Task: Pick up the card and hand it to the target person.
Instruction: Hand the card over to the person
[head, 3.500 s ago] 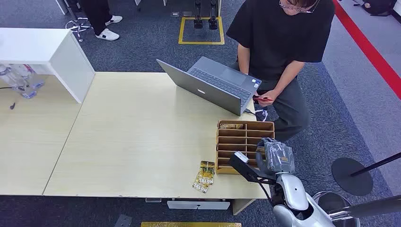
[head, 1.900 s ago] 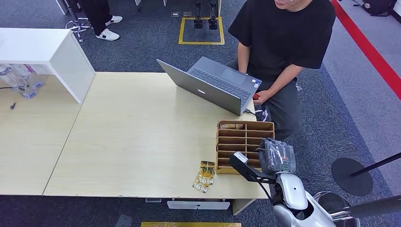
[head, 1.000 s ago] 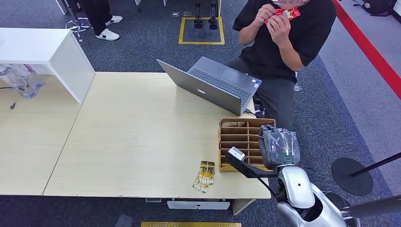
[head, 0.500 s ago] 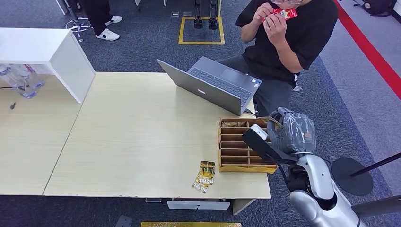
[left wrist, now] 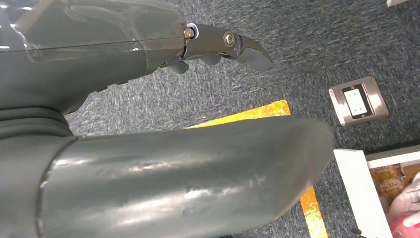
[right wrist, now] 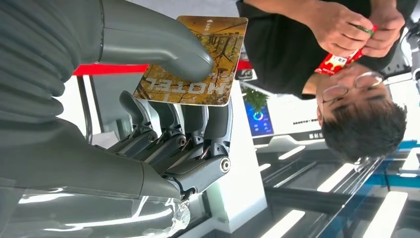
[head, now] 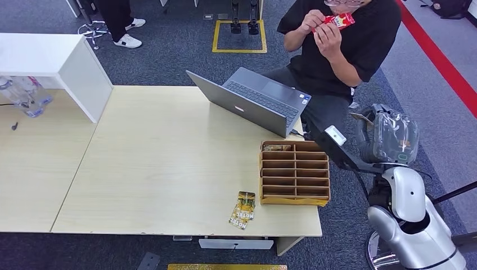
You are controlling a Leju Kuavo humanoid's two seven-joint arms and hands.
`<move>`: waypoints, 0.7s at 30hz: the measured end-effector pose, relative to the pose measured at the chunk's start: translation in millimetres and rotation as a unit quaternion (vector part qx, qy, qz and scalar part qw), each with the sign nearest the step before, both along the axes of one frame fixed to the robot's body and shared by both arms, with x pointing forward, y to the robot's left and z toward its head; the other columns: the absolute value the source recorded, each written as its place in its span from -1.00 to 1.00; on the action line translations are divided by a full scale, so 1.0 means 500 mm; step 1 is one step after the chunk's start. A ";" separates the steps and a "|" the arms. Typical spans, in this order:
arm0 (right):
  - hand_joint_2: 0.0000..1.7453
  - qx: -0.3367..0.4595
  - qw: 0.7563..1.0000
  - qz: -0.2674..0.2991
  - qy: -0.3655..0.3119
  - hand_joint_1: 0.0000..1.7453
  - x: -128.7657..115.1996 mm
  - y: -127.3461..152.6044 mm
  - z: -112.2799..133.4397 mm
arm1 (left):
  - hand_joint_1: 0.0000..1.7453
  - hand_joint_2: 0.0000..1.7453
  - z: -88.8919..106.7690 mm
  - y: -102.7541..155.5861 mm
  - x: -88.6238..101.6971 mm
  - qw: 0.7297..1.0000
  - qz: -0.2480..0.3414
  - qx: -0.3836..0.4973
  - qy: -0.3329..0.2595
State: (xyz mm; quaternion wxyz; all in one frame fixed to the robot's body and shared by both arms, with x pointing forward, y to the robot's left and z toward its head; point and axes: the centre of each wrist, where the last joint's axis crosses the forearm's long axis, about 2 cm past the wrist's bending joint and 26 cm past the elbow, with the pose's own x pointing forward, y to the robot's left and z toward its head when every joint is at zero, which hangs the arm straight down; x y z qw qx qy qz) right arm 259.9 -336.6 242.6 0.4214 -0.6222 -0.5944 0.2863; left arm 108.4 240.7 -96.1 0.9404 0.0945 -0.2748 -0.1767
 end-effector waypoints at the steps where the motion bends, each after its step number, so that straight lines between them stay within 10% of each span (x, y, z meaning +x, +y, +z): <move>1: 1.00 -0.002 1.000 -0.003 -0.002 0.62 0.003 -0.004 0.002 | -1.00 -1.00 0.000 -0.001 0.001 1.000 -0.001 0.000 -0.001; 21: 1.00 -0.014 0.999 -0.032 0.012 0.67 0.029 -0.040 -0.015 | -1.00 -1.00 0.003 -0.009 0.009 1.000 -0.011 0.000 -0.003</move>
